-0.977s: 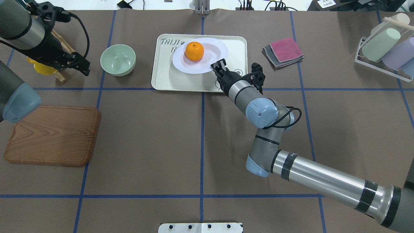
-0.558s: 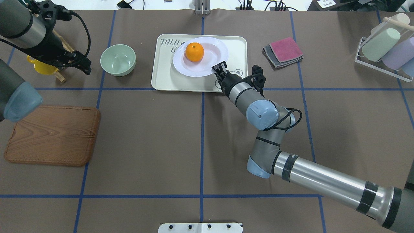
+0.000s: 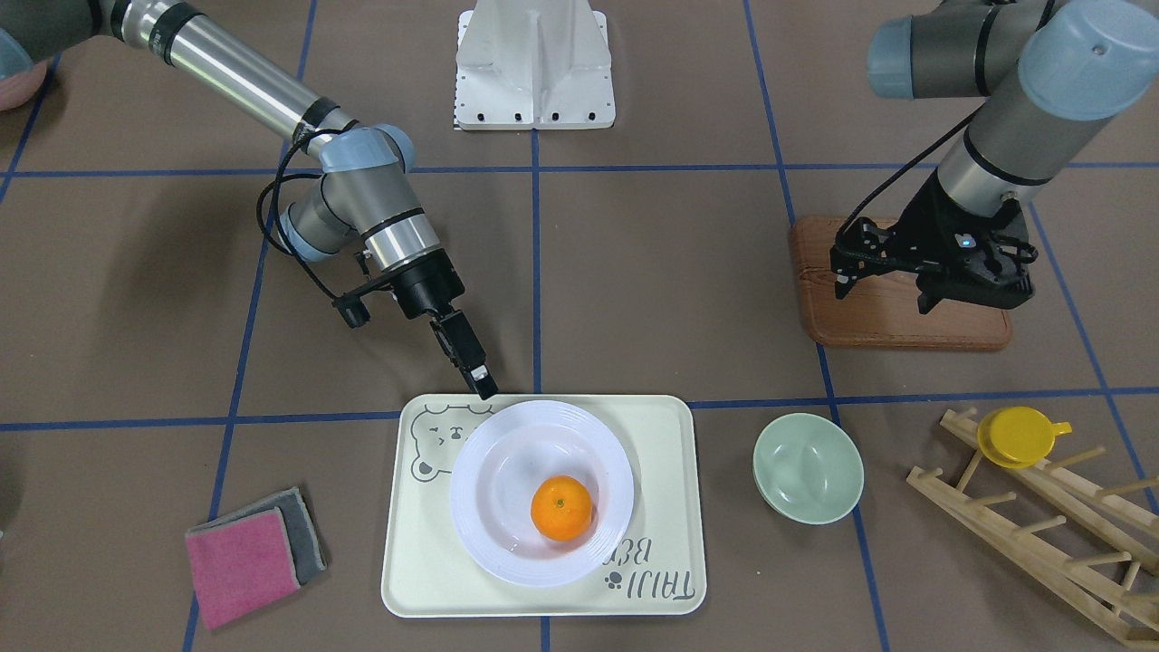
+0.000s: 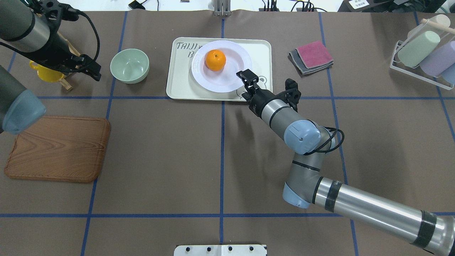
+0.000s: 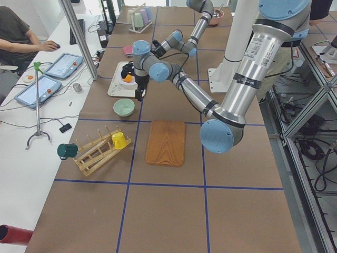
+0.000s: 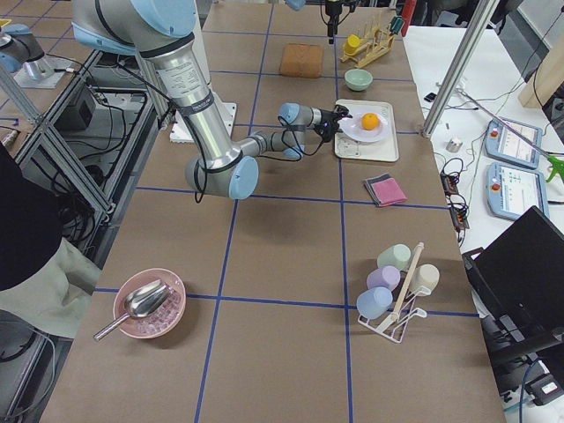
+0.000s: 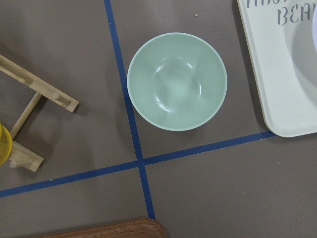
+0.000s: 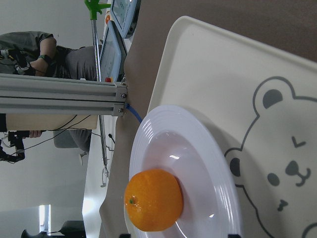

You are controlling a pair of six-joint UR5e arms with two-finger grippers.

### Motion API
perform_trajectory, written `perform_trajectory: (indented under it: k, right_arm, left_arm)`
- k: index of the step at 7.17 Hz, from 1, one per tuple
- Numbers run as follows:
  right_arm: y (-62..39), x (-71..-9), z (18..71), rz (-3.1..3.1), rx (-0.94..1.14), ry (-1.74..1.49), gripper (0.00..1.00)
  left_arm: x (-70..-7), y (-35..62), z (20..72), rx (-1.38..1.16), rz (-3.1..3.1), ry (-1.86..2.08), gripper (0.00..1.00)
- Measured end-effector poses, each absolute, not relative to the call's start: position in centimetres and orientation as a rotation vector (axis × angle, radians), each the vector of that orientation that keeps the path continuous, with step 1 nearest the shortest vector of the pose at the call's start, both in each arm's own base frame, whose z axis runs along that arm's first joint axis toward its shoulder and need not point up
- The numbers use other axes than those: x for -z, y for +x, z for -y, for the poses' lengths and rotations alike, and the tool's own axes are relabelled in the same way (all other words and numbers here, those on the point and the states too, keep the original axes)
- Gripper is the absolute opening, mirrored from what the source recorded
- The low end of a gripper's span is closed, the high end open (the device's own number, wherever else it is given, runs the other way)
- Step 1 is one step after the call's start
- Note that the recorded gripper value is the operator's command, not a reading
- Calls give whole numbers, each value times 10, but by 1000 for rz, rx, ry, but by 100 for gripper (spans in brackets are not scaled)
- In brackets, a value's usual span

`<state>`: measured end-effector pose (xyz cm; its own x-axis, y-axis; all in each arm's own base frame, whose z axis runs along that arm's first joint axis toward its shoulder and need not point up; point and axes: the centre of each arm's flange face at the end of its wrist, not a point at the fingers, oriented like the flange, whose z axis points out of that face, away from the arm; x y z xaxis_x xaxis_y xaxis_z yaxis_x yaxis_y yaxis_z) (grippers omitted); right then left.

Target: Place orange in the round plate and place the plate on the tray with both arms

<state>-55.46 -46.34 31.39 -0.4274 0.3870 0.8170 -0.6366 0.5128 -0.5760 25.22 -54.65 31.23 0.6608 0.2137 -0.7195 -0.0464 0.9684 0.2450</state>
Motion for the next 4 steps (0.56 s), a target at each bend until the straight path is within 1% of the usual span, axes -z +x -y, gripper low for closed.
perform_trajectory:
  k: [1,2,3,4]
  right_arm:
    - [-549,-317,439,1648,-1085,242,100]
    - [-547,-323,418,1618,-965,308,100]
    - [-547,-334,405,1556,-787,403,100]
    - [-540,-341,412,1498,-602,476,100]
  left_arm:
    - [-310,252,545,-143,-841,214,99]
    - [-308,251,544,-142,-843,218,99]
    - [-309,250,544,-145,-843,222,99]
    - [-311,249,543,-151,-841,226,99]
